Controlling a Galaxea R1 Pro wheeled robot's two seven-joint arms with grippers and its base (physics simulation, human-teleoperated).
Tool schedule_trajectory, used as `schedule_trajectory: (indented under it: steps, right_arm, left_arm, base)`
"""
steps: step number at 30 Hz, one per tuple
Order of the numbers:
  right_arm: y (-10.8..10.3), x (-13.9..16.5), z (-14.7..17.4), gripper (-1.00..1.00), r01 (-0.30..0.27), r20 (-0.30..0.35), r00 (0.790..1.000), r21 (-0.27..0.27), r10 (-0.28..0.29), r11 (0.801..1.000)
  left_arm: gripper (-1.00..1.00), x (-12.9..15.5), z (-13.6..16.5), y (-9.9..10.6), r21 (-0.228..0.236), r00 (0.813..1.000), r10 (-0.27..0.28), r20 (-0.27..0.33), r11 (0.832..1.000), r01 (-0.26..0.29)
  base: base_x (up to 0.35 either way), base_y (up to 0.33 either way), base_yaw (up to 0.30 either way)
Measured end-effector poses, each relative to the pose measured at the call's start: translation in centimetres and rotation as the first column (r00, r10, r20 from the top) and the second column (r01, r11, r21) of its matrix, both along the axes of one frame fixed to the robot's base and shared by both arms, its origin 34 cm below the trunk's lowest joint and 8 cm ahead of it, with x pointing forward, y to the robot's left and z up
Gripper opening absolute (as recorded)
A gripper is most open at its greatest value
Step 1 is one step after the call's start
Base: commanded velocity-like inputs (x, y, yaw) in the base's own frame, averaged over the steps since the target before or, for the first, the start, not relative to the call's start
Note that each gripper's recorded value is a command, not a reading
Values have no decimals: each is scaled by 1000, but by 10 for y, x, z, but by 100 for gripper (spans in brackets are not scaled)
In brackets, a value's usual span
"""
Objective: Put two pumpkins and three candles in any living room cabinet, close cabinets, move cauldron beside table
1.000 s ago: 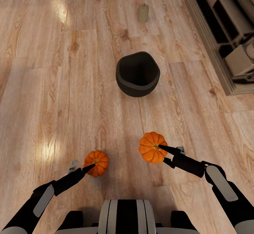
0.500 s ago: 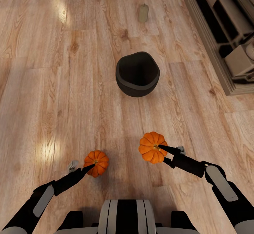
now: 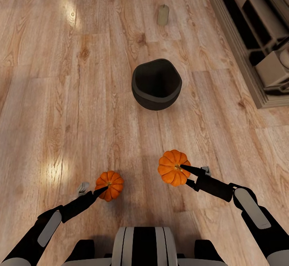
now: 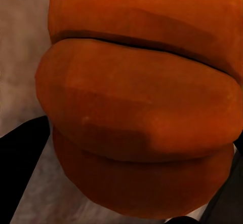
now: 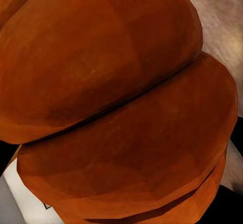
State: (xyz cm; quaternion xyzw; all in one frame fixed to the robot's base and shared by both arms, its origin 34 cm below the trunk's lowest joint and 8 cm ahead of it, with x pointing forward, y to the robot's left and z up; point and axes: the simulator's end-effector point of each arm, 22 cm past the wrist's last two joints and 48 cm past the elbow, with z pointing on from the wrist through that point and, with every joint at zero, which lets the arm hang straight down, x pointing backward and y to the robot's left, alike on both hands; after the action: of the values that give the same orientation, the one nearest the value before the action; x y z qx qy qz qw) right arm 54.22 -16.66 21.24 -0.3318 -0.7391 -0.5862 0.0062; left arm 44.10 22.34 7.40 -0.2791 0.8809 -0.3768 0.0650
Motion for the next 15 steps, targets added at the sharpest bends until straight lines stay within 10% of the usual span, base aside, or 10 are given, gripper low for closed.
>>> schedule_trajectory:
  steps: [15]
  right_arm:
    - [-1, -1, -2, -100, -3, -3, 1000, -9, 3, 1000]
  left_arm:
    - [-100, 4, 4, 1, -11, 1000, 6, 12, 1000, -6]
  base:
    - [0, 0, 0]
